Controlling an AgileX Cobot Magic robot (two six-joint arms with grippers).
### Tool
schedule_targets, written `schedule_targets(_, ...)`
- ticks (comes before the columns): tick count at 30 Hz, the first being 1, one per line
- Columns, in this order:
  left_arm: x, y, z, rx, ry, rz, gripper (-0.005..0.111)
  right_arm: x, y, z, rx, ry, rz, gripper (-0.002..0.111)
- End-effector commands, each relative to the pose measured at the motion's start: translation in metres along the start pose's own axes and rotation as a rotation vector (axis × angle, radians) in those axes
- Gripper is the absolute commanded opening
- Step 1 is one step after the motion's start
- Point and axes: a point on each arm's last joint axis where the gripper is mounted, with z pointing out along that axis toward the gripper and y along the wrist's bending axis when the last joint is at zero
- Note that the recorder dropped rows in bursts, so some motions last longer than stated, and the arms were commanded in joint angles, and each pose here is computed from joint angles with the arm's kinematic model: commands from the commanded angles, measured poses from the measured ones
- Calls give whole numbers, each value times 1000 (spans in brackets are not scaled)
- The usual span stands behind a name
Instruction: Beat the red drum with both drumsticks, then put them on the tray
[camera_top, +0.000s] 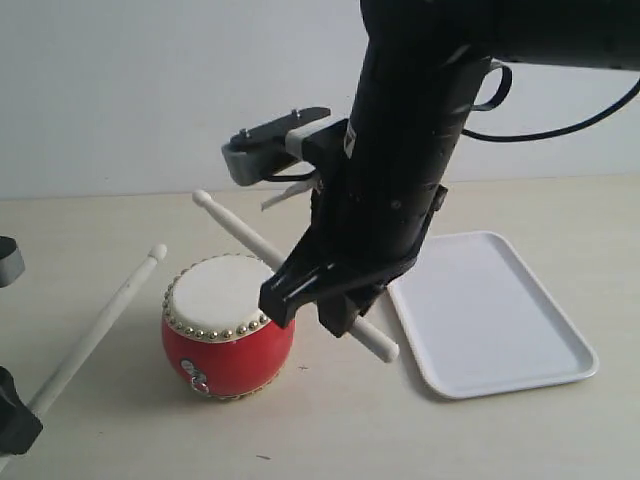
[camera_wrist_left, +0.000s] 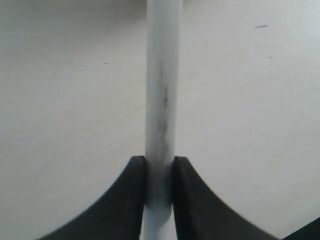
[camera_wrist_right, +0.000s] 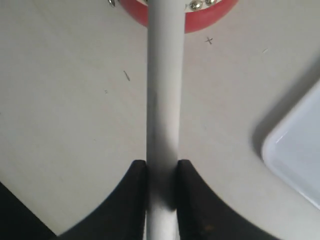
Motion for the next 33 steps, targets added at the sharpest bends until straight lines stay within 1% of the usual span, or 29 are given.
schedule_targets(1, -3, 3, -4, -15, -33, -14, 0, 3, -2, 43, -11, 138, 23, 0)
schedule_targets(3, -3, 3, -4, -15, -33, -14, 0, 7, 1, 66, -63, 210, 54, 0)
schedule_targets(5, -3, 3, -4, -15, -33, -14, 0, 9, 1, 81, -71, 256, 63, 0)
schedule_targets(7, -2, 2, -4, -12, -23, -9, 0, 8, 0, 80, -67, 251, 57, 0)
schedule_targets(10, -3, 2, -5, -11, -29, -2, 0, 0, 0, 49, -40, 148, 35, 0)
schedule_targets(12, -6, 2, -10, -9, -32, 20, 0, -4, 1, 14, -18, 37, 19, 0)
schedule_targets(14, -13, 1, -16, 0, -16, 57, 0, -4, 1, -20, 12, -65, 1, 0)
schedule_targets(16, -23, 0, -24, 10, -1, 67, 0, 1, 1, -45, 39, -135, -7, 0)
schedule_targets(20, -42, 0, -32, 33, 54, 99, 0, 8, -2, -64, 91, -183, 5, 0)
schedule_targets(23, -54, 4, -20, 45, 115, 101, 0, 8, -3, -63, 93, -182, 10, 0)
schedule_targets(26, -57, 8, 6, 82, 235, 112, 0, 7, -2, -60, 84, -174, 12, 0)
schedule_targets(31, -60, 5, 53, 160, 447, 159, 0, 7, -2, -60, 84, -174, 16, 0)
schedule_targets(32, -63, 3, 56, 163, 462, 158, 0, 7, -2, -60, 84, -174, 17, 0)
schedule_targets(33, -66, 1, 55, 166, 451, 158, 0, 7, -2, -60, 84, -174, 17, 0)
